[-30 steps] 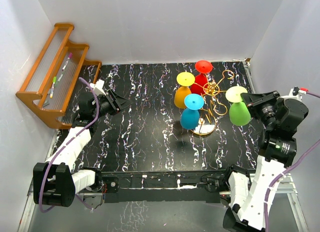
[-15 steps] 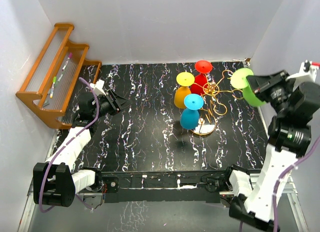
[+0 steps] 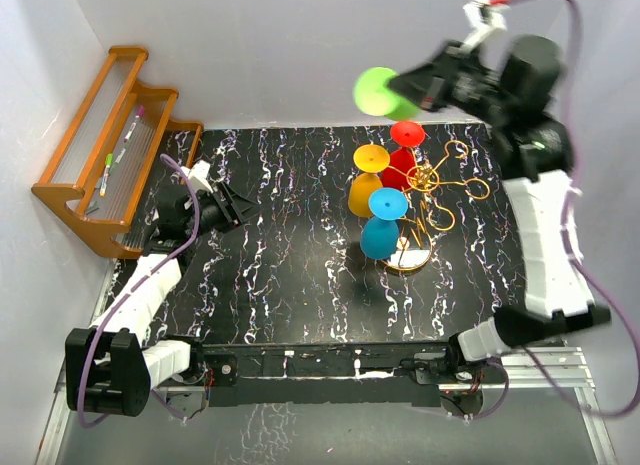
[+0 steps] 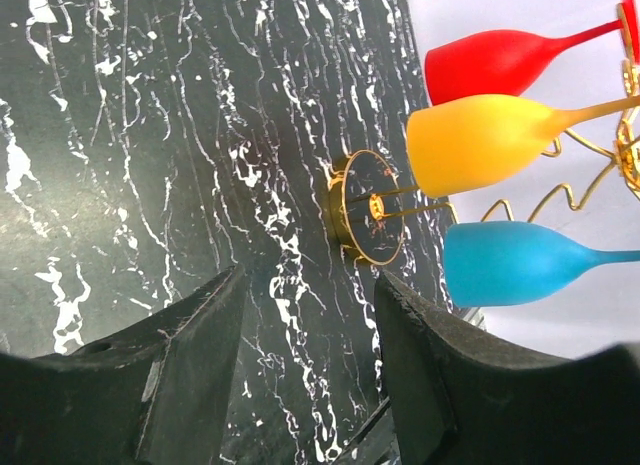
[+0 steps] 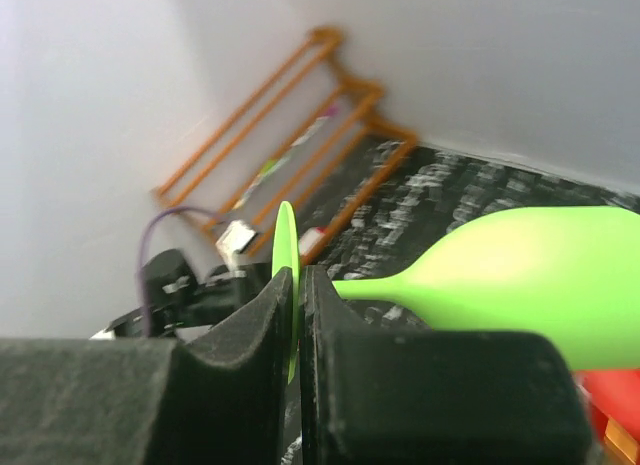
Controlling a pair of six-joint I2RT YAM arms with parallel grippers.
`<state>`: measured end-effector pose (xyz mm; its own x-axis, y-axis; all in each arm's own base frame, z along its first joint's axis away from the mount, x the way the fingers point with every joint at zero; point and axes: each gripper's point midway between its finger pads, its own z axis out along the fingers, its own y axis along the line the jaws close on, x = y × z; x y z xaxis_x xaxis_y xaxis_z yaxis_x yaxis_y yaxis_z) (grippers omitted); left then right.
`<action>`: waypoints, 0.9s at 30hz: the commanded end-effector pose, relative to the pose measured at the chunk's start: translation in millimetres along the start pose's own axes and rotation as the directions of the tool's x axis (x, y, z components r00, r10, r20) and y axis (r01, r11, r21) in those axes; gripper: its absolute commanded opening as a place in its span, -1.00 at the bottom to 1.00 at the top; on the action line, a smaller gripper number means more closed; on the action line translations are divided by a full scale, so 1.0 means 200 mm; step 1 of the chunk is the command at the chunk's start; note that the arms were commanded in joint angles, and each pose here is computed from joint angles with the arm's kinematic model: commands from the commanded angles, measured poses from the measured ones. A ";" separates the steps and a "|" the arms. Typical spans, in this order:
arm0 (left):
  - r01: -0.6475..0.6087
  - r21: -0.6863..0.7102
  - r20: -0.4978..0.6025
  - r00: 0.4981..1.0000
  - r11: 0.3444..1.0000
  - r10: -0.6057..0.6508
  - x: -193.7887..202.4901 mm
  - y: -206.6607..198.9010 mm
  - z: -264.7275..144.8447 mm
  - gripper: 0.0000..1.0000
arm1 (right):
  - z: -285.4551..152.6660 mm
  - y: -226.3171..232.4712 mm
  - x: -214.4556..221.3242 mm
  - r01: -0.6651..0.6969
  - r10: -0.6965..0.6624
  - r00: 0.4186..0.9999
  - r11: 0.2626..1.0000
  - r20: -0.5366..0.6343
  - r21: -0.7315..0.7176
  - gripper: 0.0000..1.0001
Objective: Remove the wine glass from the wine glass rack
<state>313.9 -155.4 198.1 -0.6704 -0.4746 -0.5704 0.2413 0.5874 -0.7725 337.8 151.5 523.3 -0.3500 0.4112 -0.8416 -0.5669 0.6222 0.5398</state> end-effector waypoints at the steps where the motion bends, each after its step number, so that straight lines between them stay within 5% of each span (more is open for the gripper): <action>1: -0.105 -0.048 0.025 0.994 0.993 0.106 -0.11 -0.06 -0.06 0.04 | 0.36 0.38 0.17 0.251 -0.258 0.964 0.963 -0.064 -0.102 -0.84; 7: -0.007 -0.366 0.078 0.996 0.931 0.038 -0.22 -0.02 -0.29 0.04 | 0.57 0.63 0.49 0.489 -0.499 0.863 0.864 -0.079 -0.118 -0.84; 10: 0.089 -0.411 0.109 0.993 0.907 -0.048 -0.18 -0.08 -0.42 0.01 | 0.53 0.69 0.65 0.593 -0.603 0.796 0.794 -0.054 -0.134 -0.84; 15: 0.188 -0.318 0.152 0.978 0.929 -0.146 -0.10 -0.26 -0.56 0.00 | 0.37 0.77 0.81 0.678 -0.687 0.724 0.697 0.051 -0.234 -0.84; 21: 0.281 -0.199 0.042 0.959 0.939 -0.279 0.05 -0.45 -0.63 0.04 | 0.17 0.80 1.07 0.769 -0.758 0.614 0.510 0.221 -0.386 -0.84; 27: 0.439 -0.044 0.001 0.898 0.897 -0.440 0.13 -0.58 -0.67 0.08 | 0.05 0.80 1.32 0.875 -0.826 0.438 0.302 0.355 -0.378 -0.84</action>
<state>197.4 -131.3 297.4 -0.6615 -0.6713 -0.3343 -0.0837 0.5091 -0.8566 178.8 355.6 367.6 0.3376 -0.1928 -0.9213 -0.8707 0.3080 -0.3835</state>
